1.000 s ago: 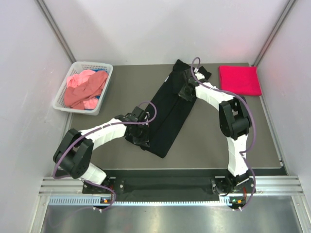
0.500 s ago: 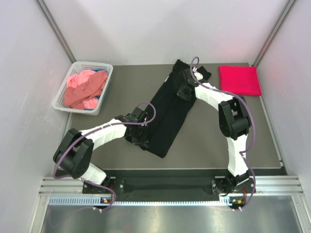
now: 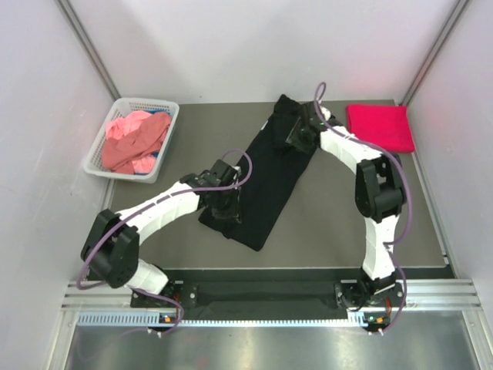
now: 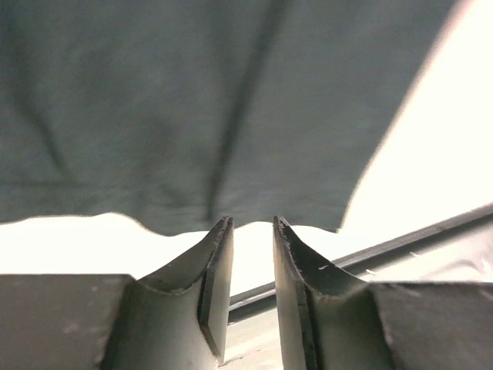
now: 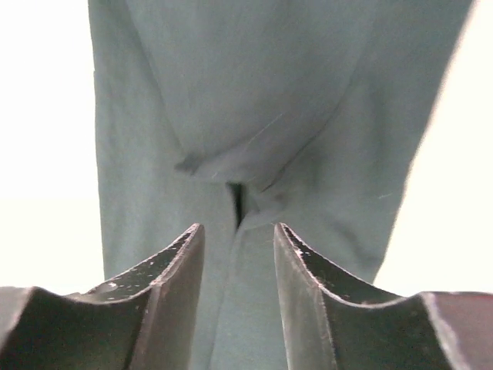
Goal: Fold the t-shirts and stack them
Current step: Fold the tshirt
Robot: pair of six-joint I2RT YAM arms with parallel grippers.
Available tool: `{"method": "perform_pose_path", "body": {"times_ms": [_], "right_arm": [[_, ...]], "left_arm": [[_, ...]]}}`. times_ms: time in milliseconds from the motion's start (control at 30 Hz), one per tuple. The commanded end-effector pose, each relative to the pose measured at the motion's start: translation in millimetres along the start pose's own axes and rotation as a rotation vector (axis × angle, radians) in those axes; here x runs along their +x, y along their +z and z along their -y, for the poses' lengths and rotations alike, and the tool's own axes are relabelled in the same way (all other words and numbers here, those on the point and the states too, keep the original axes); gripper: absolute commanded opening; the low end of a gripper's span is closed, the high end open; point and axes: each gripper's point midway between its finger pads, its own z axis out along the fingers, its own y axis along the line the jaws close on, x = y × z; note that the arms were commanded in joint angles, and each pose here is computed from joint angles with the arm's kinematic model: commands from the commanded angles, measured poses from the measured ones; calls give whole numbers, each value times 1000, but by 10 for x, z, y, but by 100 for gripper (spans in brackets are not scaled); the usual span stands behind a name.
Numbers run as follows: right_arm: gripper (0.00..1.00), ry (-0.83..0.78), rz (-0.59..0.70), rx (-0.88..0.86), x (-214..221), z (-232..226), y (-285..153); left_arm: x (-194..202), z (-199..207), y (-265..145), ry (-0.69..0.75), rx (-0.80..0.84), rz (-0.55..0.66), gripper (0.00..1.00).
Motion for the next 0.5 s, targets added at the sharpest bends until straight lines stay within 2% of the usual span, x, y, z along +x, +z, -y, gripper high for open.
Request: {"method": "perform_pose_path", "body": {"times_ms": [0,167,200,467], "right_arm": [[43,43,126,-132,-675,2,-391],[54,65,177,-193,-1045,369,-214],[55,62,197,-257,-1141,312,-194],[56,127,211,-265,-1484,753,431]], "left_arm": [[-175,488,-314,165,180,97,33],[-4,735,-171,263,224,91,35],[102,782,-114,290,223,70,35],[376,836,160,418,97,82,37]]}}
